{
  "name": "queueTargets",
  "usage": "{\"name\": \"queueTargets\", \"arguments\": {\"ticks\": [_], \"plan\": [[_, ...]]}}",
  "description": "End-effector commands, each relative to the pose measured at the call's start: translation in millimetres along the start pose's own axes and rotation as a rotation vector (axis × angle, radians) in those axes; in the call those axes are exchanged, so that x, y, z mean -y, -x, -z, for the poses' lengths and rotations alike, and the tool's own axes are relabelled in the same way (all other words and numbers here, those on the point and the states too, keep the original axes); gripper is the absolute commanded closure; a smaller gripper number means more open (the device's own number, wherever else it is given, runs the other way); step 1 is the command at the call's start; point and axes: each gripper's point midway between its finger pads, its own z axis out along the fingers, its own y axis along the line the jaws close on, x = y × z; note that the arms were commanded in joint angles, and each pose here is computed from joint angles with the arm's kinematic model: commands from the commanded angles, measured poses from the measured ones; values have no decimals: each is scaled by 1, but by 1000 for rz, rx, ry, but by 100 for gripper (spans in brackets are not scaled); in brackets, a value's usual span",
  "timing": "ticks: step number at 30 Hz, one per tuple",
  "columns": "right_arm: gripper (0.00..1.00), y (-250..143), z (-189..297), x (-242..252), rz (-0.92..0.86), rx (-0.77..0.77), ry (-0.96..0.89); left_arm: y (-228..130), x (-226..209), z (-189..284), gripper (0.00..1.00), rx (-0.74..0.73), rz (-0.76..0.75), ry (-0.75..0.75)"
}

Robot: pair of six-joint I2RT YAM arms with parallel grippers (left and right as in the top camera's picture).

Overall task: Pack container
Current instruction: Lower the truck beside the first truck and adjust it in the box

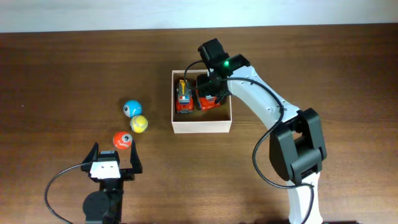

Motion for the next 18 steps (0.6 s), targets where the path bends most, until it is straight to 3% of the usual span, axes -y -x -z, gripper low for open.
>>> {"name": "queueTargets", "arguments": {"ticks": [1, 5, 14, 18], "plan": [[35, 33, 44, -10, 21, 103, 25, 0, 1, 0, 1, 5, -15, -5], [37, 33, 62, -10, 22, 85, 20, 0, 1, 0, 1, 5, -15, -5], [75, -9, 68, -12, 83, -80, -1, 0, 1, 0, 1, 5, -15, -5], [80, -20, 69, -12, 108, -116, -18, 0, 1, 0, 1, 5, -15, -5]]}}
